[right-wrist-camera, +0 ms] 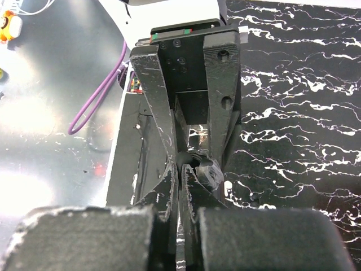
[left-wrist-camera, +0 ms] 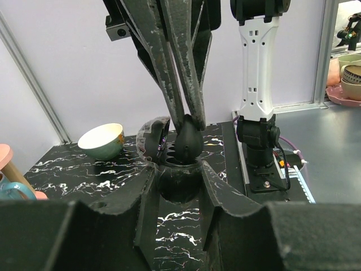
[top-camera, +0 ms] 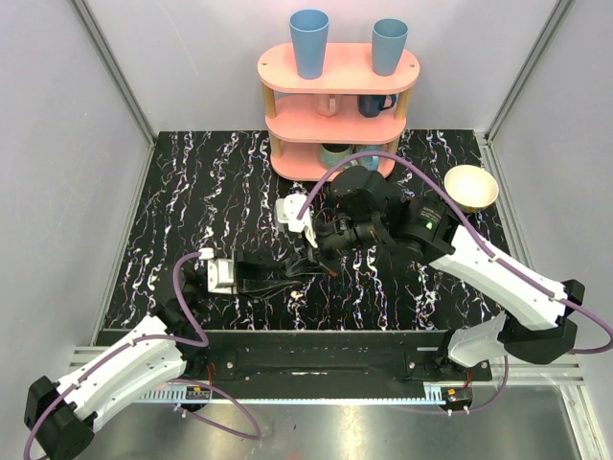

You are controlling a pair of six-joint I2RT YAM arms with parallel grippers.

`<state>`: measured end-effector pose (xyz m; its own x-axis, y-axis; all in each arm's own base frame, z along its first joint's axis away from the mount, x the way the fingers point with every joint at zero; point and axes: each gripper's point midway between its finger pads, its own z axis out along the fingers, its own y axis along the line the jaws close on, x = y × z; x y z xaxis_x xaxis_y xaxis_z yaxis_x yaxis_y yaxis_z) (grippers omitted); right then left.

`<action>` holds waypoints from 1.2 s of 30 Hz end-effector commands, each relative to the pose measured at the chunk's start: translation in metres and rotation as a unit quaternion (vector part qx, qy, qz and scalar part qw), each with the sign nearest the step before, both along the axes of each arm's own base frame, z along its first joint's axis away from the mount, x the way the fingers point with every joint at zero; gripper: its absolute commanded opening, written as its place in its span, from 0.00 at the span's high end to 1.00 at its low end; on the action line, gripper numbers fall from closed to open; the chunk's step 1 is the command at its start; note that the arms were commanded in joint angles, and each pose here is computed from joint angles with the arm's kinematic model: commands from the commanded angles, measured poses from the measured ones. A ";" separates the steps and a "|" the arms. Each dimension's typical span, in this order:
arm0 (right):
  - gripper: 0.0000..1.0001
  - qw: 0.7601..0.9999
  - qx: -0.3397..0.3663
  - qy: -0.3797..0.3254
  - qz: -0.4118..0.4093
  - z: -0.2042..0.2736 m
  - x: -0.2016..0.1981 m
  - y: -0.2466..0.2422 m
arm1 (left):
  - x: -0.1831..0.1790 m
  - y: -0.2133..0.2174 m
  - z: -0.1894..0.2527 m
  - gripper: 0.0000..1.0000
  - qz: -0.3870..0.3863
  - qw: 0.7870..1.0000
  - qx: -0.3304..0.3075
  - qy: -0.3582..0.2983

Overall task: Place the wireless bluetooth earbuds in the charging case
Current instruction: Insert the left earbud into the left side groove of the charging case.

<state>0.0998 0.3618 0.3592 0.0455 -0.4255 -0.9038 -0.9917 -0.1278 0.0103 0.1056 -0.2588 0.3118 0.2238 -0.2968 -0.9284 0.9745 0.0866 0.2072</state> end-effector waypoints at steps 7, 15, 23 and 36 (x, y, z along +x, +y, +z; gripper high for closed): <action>1.00 0.999 -0.026 -0.027 -0.011 0.002 0.010 -0.003 | -0.012 0.009 0.035 1.00 -0.003 0.998 -0.040 -0.050; 1.00 0.999 -0.048 -0.017 0.008 -0.007 0.006 -0.003 | -0.009 0.012 0.039 1.00 0.012 0.997 -0.053 -0.053; 0.93 0.998 -0.061 -0.029 -0.009 -0.018 0.018 0.004 | -0.010 0.013 0.041 1.00 0.010 0.996 -0.062 -0.060; 0.56 0.997 -0.003 -0.069 -0.046 0.007 0.030 0.005 | 0.003 0.016 0.038 1.00 0.048 0.996 -0.067 -0.046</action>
